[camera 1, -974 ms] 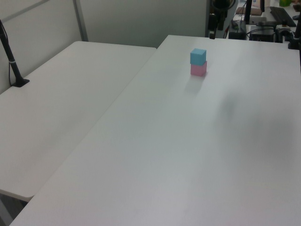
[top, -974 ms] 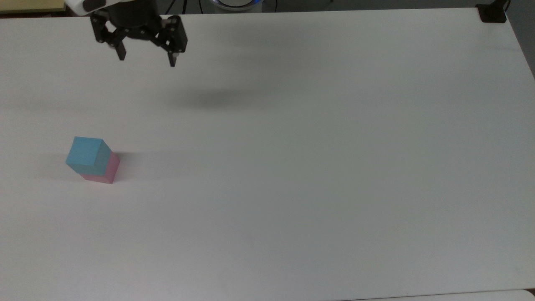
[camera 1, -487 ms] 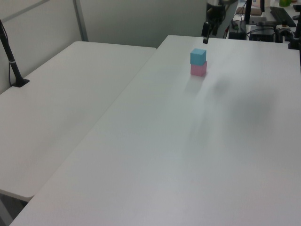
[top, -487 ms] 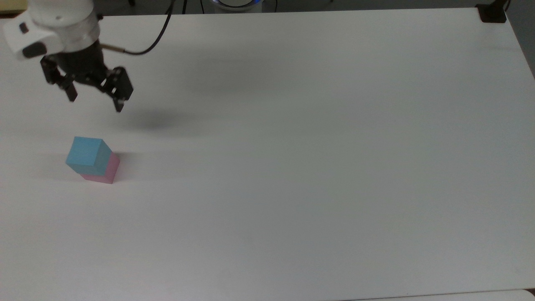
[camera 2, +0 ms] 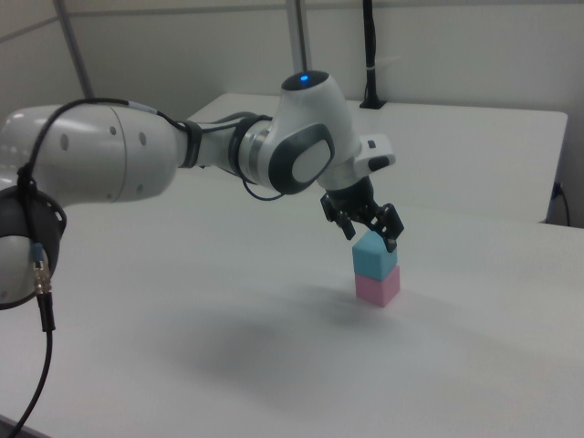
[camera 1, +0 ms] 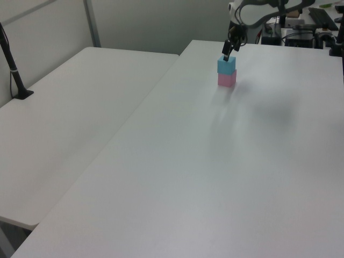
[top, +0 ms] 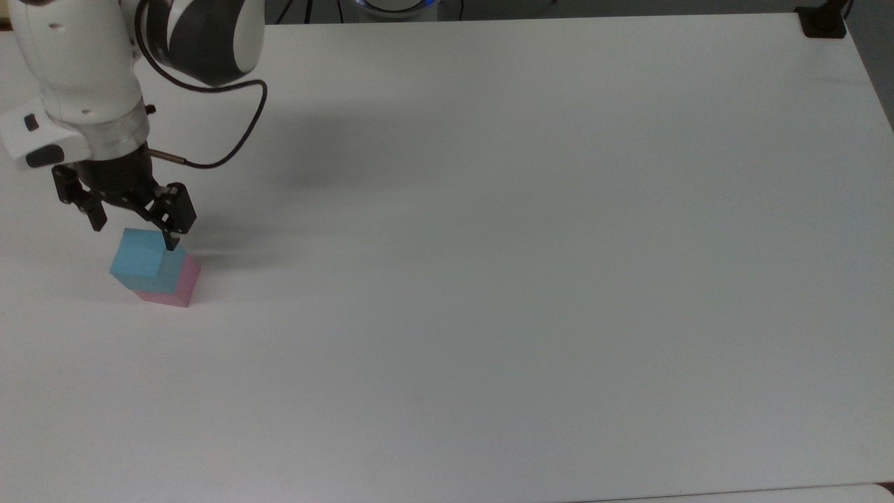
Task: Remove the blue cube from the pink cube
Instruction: 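Close the gripper on the light-blue cube atop the pink cube, then slide the held blue cube off the pink cube onto the table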
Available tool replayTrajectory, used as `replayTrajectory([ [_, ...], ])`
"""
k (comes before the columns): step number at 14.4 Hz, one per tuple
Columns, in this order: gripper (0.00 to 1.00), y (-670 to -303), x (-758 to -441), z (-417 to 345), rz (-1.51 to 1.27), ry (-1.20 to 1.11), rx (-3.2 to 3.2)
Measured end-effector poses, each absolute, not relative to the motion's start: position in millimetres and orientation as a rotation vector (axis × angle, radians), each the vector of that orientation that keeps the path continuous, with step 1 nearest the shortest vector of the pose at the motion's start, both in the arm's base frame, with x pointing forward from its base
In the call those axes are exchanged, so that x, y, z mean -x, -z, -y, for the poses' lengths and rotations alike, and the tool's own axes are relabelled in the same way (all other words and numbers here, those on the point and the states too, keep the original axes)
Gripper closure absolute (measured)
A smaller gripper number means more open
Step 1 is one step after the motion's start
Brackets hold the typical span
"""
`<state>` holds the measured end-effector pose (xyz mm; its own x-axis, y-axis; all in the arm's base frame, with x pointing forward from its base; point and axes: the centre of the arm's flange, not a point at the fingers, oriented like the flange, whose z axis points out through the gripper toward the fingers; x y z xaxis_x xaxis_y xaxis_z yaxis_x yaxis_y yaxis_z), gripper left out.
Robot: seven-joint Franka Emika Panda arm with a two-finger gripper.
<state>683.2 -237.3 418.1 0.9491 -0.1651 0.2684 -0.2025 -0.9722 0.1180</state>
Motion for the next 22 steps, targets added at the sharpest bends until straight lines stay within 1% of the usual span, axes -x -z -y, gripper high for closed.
replayTrajectory([
  [2, 0.0, -408.1, -688.0, 236.0, 0.279, -0.405, -2.955],
  [5, 0.0, -403.1, -691.4, 235.1, 0.279, -0.429, -2.949],
  [7, 0.04, -402.4, -692.3, 235.4, 0.273, -0.438, -2.942],
  [8, 0.04, -402.3, -692.5, 235.6, 0.266, -0.438, -2.936],
  [9, 0.11, -402.3, -692.6, 235.4, 0.26, -0.437, -2.933],
  [10, 0.22, -401.9, -692.9, 234.5, 0.257, -0.435, -2.933],
  [11, 0.41, -401.5, -694.0, 231.9, 0.251, -0.437, -2.934],
  [12, 0.44, -403.2, -694.8, 230.3, 0.246, -0.441, -2.932],
  [16, 0.46, -422.3, -696.1, 218.4, 0.228, -0.456, -2.94],
  [17, 0.49, -429.0, -695.5, 210.0, 0.215, -0.441, -2.952],
  [19, 0.49, -437.6, -699.4, 179.5, 0.172, -0.425, -2.973],
  [20, 0.49, -436.0, -703.2, 159.5, 0.158, -0.422, -2.983],
  [22, 0.49, -420.8, -709.5, 117.8, 0.137, -0.392, -3.0],
])
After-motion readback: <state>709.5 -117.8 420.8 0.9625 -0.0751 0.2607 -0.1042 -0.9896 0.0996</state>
